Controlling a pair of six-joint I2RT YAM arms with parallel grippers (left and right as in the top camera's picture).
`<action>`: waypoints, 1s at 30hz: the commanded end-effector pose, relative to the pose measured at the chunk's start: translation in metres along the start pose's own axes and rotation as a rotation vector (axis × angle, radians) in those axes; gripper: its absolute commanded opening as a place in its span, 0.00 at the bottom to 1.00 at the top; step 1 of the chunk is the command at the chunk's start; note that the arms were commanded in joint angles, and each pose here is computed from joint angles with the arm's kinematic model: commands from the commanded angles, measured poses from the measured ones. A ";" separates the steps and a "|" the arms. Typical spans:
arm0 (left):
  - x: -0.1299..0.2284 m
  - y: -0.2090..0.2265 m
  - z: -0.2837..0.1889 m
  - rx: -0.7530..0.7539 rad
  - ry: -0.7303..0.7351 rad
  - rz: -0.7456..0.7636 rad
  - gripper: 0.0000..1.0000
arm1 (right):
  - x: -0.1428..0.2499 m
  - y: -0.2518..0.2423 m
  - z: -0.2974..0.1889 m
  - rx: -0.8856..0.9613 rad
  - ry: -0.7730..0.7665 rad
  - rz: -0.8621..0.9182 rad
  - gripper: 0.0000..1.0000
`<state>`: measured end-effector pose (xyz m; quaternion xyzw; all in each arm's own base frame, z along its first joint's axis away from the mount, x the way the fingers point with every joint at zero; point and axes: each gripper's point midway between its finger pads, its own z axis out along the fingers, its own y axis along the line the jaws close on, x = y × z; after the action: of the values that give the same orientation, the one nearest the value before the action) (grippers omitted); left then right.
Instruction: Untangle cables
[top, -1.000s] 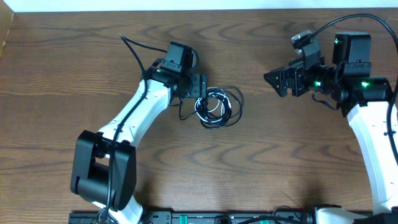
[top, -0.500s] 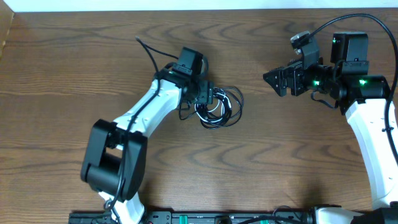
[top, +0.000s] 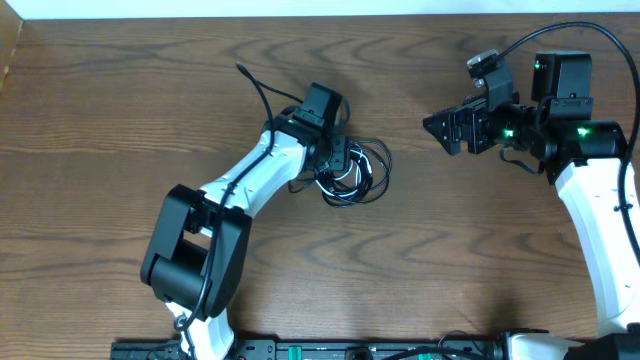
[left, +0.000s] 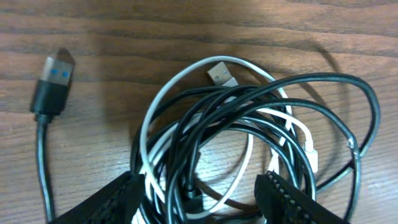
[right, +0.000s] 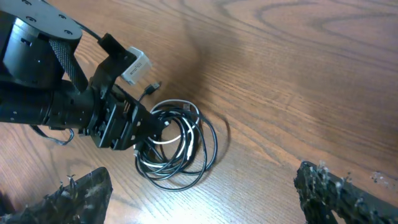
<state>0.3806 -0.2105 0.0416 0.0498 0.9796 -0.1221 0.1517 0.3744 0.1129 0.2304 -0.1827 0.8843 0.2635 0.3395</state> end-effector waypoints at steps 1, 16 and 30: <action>-0.007 0.003 0.001 -0.035 -0.024 0.002 0.62 | -0.007 0.006 0.000 -0.010 -0.011 -0.013 0.93; 0.006 0.004 0.024 -0.052 0.028 -0.032 0.48 | -0.007 0.006 0.001 -0.010 -0.010 -0.013 0.93; 0.015 0.006 0.036 -0.064 0.060 -0.039 0.19 | -0.008 0.005 0.001 -0.009 -0.013 -0.015 0.91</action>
<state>0.3777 -0.2102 0.0096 0.0306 0.9864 -0.0976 0.1287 0.3751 0.1129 0.2309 -0.1832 0.8835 0.2632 0.3413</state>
